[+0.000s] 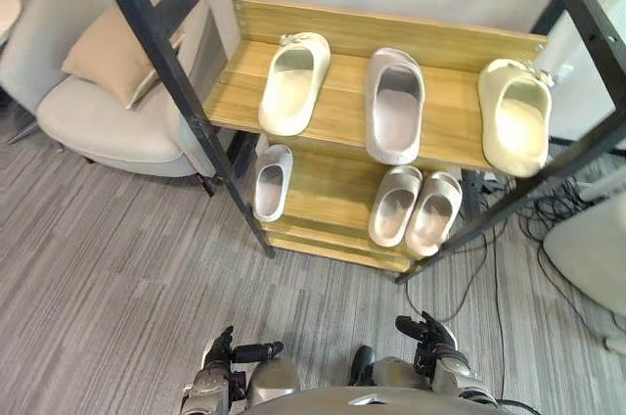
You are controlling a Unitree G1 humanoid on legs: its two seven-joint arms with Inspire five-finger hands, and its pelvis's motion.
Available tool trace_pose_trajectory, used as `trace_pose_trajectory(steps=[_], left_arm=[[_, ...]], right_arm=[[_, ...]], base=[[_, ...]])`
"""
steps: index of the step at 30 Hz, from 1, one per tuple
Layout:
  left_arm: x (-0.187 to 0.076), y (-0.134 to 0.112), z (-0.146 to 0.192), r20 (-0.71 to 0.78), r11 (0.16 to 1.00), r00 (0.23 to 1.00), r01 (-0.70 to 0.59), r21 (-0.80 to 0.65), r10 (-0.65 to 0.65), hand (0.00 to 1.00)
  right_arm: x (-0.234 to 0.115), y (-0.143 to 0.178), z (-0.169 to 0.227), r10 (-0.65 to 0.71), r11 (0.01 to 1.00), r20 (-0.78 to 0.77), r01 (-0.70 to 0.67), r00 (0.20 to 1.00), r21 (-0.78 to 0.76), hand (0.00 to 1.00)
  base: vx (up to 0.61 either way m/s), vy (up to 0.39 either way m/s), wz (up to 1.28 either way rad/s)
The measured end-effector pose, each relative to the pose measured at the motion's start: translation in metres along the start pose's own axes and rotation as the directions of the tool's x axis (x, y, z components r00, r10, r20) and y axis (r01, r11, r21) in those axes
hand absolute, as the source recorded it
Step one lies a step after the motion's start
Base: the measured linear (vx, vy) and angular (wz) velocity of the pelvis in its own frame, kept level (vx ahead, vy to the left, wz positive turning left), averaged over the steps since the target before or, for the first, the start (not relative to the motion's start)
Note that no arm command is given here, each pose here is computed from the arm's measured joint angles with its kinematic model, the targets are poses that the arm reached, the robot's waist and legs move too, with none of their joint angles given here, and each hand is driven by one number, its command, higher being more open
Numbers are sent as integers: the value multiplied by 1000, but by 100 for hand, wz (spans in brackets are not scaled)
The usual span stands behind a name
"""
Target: Organize the slippers on the shoe rack
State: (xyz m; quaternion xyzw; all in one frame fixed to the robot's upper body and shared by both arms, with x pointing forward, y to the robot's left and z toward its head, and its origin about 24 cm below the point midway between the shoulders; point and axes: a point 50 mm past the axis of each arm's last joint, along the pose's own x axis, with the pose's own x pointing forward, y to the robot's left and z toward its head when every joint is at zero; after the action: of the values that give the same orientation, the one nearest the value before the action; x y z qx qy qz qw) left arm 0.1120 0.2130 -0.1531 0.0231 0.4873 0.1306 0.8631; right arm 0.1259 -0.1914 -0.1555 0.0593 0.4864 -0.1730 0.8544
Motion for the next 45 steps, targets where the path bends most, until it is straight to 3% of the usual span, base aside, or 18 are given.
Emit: trace_pose_trajectory(steps=[7,18,28,31,32,33,34,37,41,45], left_arm=[[3,4,14,41,1000,999,-4,3,4,100],[1,6,1,7,994,1000,10,108,-11,100],[-1,6,-8,-25,986,999,33,161,-30,100],[-1,7,-8,-23,984,999,33,175,-29,100],[-1,7,-7,-21,983,999,33,178,-30,100],[-1,7,-7,-16,981,999,35,190,-32,100],[-1,7,-7,-15,981,999,35,190,-33,100],[0,5,-2,8,975,999,34,220,-37,100],[1,5,0,18,970,1000,20,242,-25,100],[1,6,0,23,964,1000,10,266,-17,100]], right_arm=[[0,15,11,34,999,35,-34,999,14,100],[-2,25,-1,91,992,-3,-91,996,-83,100],[-5,41,-5,201,924,-14,-194,979,-331,100],[-10,69,9,337,803,17,-278,942,-527,100],[-14,82,16,407,740,31,-310,913,-596,100],[-27,110,28,553,609,38,-373,832,-700,100],[-28,113,29,567,597,39,-378,823,-708,100],[-63,165,52,785,405,46,-456,618,-792,100],[-110,198,76,927,275,81,-516,367,-811,100],[-158,199,107,978,210,168,-527,127,-823,100]], base=[[31,129,5],[21,91,-14],[13,-61,16],[0,0,0],[-37,-13,2],[-47,-15,2],[-39,-5,0],[-43,-8,-1],[-11,7,-3],[-33,34,-17]])
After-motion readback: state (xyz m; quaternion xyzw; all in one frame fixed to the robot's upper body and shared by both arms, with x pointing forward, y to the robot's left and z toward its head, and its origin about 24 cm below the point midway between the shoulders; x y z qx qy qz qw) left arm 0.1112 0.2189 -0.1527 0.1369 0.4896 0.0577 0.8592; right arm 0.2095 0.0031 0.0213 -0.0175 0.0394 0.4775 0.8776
